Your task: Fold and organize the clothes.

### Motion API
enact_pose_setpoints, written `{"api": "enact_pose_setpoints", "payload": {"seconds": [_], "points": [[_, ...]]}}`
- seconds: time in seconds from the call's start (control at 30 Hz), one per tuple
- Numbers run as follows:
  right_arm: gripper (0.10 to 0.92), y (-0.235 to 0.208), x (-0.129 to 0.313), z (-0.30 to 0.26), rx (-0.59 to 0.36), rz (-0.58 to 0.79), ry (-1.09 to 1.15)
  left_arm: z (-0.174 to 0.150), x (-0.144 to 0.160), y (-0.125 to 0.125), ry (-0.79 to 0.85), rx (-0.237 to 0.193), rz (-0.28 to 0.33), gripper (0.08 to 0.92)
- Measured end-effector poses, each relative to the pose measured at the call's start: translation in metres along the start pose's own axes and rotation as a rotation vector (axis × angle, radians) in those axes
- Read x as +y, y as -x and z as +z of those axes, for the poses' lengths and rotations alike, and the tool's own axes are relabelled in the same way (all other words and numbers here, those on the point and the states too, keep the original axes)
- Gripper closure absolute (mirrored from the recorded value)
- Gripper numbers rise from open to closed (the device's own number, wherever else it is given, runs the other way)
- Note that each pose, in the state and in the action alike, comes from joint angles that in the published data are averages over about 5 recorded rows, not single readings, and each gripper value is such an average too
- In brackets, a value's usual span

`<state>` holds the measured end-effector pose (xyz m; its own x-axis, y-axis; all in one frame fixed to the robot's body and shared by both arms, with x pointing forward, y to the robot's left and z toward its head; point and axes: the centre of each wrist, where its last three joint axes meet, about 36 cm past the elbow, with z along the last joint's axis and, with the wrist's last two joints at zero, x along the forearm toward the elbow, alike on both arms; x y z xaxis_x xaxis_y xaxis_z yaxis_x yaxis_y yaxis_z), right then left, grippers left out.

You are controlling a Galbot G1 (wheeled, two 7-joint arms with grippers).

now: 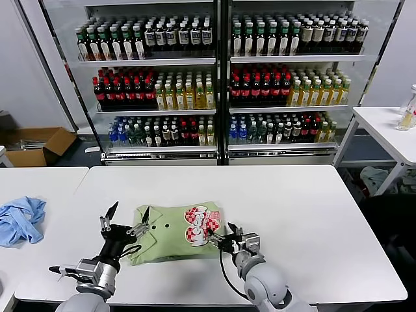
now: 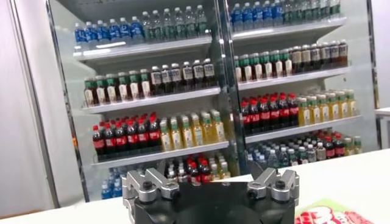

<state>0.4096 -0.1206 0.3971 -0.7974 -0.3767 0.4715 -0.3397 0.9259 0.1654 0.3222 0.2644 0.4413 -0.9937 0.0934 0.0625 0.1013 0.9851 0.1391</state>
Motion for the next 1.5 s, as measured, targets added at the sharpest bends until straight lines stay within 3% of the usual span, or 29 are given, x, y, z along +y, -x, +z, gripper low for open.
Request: {"api": "enact_pose_setpoints", "payload": {"seconds": [0.5, 0.7, 1.27, 1.5], "points": [[0.775, 0.015, 0.003, 0.000, 0.012, -0.031, 0.034, 0.006, 0.006, -0.002, 0.021, 0.001, 0.007, 0.177], [0.889, 0.007, -0.005, -0.004, -0.015, -0.019, 0.017, 0.009, 0.009, 0.000, 0.036, -0.008, 0.007, 0.176], [0.883, -0.061, -0.084, -0.019, -0.097, 0.132, -0.136, 0.022, 0.000, 0.015, 0.048, -0.047, 0.044, 0.177], [0.712, -0.076, -0.094, -0.017, -0.122, 0.190, -0.187, 0.026, 0.002, 0.018, 0.066, -0.060, 0.049, 0.177]]}}
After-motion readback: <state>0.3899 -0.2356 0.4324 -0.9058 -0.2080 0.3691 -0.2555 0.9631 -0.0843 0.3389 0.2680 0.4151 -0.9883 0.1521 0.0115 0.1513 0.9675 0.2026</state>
